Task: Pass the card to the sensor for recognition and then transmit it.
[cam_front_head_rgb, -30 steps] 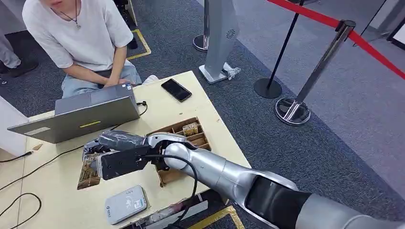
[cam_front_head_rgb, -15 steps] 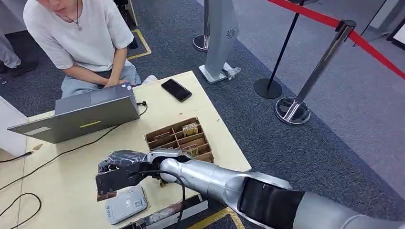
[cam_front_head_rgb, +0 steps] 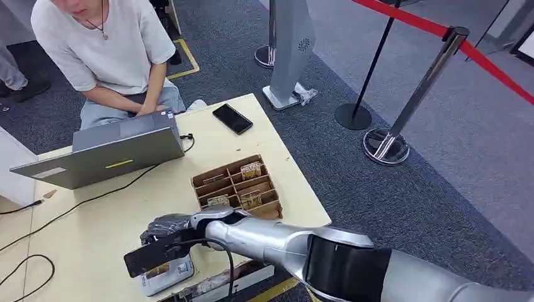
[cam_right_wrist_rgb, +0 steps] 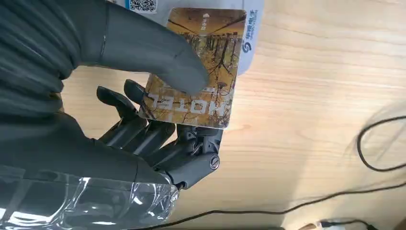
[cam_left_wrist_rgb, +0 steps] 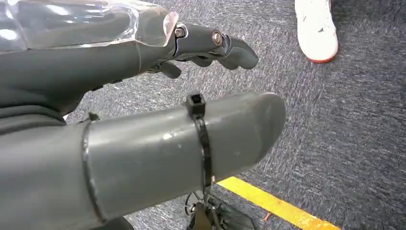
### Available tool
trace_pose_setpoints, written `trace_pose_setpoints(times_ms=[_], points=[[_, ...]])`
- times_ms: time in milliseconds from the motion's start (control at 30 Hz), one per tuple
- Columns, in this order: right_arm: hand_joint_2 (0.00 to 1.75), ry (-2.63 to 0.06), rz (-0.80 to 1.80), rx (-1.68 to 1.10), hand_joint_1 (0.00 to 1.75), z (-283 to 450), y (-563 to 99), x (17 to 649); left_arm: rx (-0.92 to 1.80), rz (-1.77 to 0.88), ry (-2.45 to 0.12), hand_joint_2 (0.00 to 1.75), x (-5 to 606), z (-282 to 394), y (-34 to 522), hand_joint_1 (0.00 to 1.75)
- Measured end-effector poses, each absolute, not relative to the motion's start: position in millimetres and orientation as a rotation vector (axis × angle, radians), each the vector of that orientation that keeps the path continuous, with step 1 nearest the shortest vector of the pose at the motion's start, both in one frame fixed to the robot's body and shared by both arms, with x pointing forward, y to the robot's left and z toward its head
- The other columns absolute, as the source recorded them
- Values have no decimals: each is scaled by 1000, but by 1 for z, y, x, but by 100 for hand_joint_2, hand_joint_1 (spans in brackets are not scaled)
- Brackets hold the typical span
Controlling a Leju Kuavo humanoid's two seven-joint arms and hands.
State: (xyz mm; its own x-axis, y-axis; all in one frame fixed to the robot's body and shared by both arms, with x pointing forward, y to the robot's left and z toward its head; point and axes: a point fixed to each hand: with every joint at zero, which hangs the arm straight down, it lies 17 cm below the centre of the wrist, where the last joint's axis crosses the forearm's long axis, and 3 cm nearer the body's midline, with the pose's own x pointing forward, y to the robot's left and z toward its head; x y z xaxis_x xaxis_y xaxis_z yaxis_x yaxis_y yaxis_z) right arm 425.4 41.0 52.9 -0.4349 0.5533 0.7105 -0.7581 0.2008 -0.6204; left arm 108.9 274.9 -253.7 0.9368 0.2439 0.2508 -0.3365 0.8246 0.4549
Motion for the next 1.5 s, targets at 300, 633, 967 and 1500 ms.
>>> trace_pose_setpoints(times_ms=[300,633,967,1500], points=[[175,-1309,1586,147,175,36,41,421,516,320,-176,0,107,-254,275,0],[175,-1294,1678,7,175,25,36,427,521,334,-163,0,105,-253,273,0],[175,-1317,1717,-101,175,24,33,436,517,341,-162,0,107,-253,271,0],[175,-1313,1794,-204,175,14,33,436,521,345,-159,0,107,-253,271,0]])
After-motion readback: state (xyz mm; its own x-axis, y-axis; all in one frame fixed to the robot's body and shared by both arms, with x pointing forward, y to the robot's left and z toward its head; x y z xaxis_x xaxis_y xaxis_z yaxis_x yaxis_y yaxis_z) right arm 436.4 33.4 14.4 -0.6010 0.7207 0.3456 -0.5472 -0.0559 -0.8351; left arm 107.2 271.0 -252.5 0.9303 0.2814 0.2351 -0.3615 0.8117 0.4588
